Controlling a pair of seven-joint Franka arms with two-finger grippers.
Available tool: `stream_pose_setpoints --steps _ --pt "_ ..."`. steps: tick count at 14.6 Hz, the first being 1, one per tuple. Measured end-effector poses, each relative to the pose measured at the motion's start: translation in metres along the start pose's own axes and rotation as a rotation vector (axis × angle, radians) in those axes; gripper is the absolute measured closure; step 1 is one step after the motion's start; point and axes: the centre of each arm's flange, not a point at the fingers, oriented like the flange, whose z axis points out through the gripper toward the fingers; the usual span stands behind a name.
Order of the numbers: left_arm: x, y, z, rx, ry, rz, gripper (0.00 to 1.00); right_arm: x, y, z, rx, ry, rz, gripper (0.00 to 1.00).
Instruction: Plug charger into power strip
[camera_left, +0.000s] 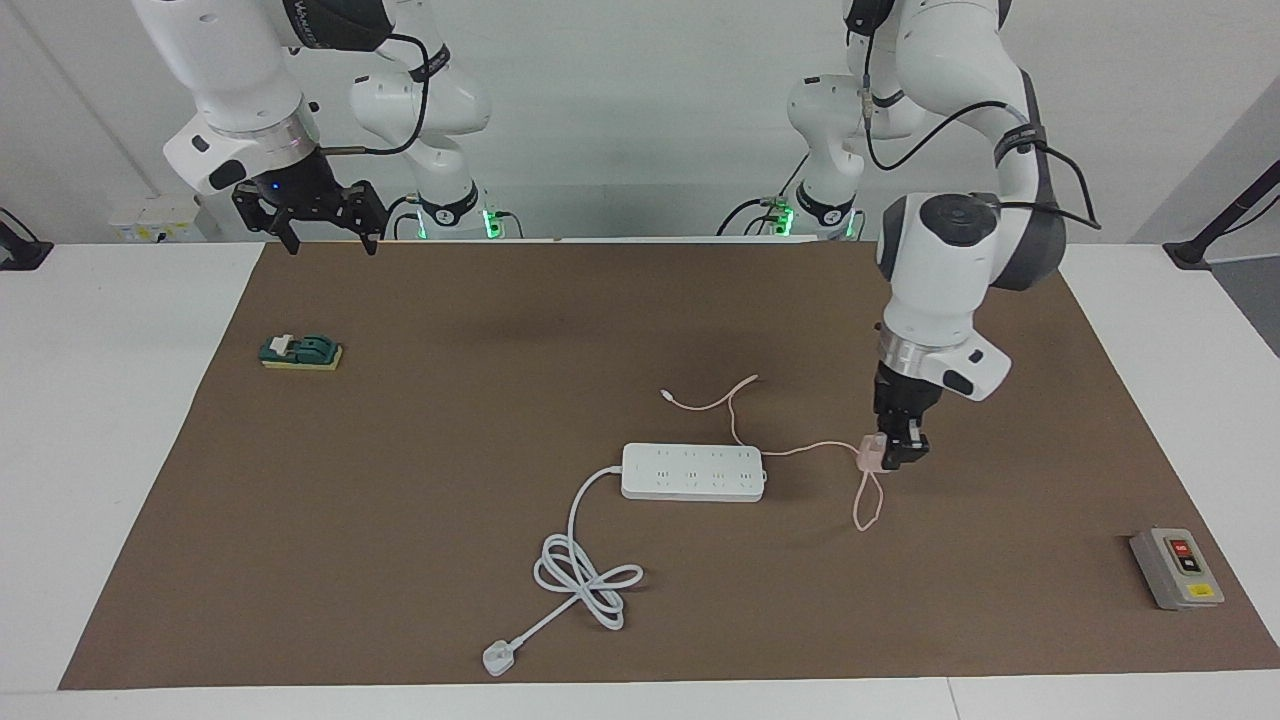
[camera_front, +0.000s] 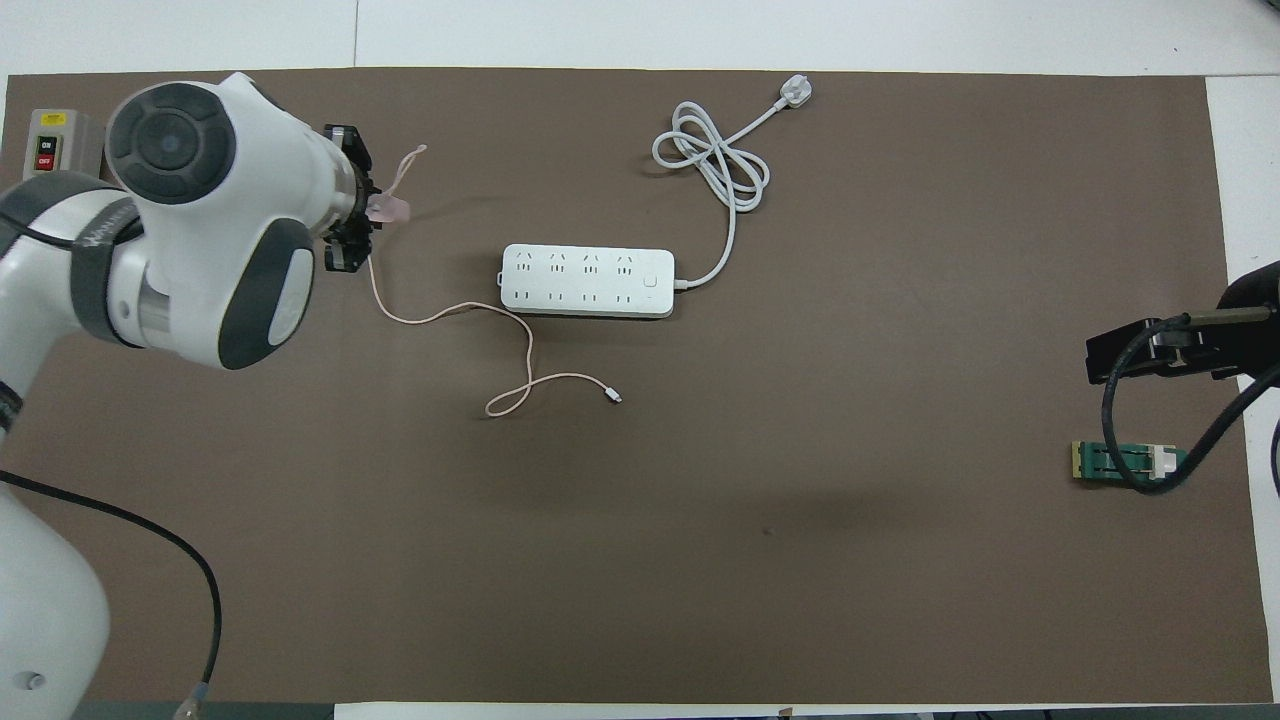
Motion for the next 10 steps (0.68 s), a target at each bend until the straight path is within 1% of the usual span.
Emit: stream_pose_setpoints --steps 3,5,8,10 --pt "-0.05 -0.009 0.031 0.066 -0.022 0.006 0.69 0.0 0.0 0.0 0.0 0.0 0.0 0.0" --pt "-0.068 -0.013 0.044 0.1 -0.021 0.011 0.69 0.0 0.0 0.0 0.0 0.0 0.0 0.0" --pt "-0.087 -0.023 0.05 0.152 -0.035 0.008 0.69 0.0 0.0 0.0 0.0 0.0 0.0 0.0" --pt "-0.1 -0.034 0.054 0.193 -0.03 0.015 0.69 0.0 0.0 0.0 0.0 0.0 0.0 0.0"
